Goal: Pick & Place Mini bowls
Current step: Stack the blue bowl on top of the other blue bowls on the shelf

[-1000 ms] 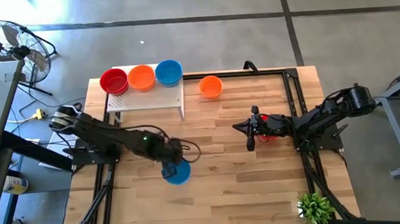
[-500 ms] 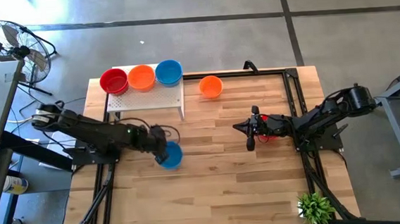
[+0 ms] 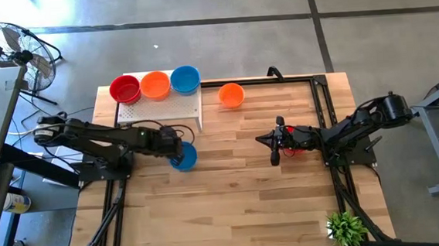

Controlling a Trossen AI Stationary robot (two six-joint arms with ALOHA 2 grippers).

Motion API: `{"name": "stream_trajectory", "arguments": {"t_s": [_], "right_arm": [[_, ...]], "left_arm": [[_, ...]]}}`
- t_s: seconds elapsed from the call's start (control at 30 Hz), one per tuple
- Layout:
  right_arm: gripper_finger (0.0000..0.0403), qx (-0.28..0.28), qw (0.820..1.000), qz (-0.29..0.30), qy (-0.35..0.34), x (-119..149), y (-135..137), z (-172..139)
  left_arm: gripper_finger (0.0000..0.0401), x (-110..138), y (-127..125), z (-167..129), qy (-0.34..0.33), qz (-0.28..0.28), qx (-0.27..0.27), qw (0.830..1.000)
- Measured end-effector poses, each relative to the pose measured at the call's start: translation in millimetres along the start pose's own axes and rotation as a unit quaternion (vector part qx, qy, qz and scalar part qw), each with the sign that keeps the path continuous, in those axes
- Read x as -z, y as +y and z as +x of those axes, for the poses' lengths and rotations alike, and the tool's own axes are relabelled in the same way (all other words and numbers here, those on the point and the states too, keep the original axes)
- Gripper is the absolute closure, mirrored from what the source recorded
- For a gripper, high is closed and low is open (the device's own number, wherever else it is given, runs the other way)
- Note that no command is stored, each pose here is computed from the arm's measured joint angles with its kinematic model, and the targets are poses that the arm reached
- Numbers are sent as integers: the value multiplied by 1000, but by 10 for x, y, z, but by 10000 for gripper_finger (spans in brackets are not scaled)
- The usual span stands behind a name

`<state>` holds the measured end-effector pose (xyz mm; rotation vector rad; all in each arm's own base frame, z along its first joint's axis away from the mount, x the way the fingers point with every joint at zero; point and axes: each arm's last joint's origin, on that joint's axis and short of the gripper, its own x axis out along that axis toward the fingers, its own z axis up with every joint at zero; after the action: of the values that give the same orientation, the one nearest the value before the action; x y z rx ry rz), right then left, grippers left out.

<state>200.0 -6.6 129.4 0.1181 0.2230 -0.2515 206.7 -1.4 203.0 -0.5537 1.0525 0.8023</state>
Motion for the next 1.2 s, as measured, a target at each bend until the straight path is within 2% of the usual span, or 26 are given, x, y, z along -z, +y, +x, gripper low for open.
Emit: {"name": "stream_trajectory", "arguments": {"t_s": [0.17,0.43,0.57,0.63,0.73,0.83,0.93,1.2], "right_arm": [[401,0,1000,0,0,0,0,0],[401,0,1000,0,0,0,0,0],[402,0,1000,0,0,0,0,0],[402,0,1000,0,0,0,0,0],[401,0,1000,0,0,0,0,0],[402,0,1000,-1,1,3,0,0],[401,0,1000,-1,1,3,-1,0],[401,0,1000,0,1,3,0,0]], "left_arm": [[376,-29,65,21,18,-8,-12,1000],[280,-53,52,-37,22,52,-9,998],[261,-146,14,-189,14,85,0,996],[259,-170,-41,-269,4,120,13,993],[259,-129,-153,-380,-10,198,39,979],[259,8,-281,-423,-6,274,75,959],[258,164,-411,-392,9,336,84,938],[258,453,-682,-206,34,396,70,915]]}}
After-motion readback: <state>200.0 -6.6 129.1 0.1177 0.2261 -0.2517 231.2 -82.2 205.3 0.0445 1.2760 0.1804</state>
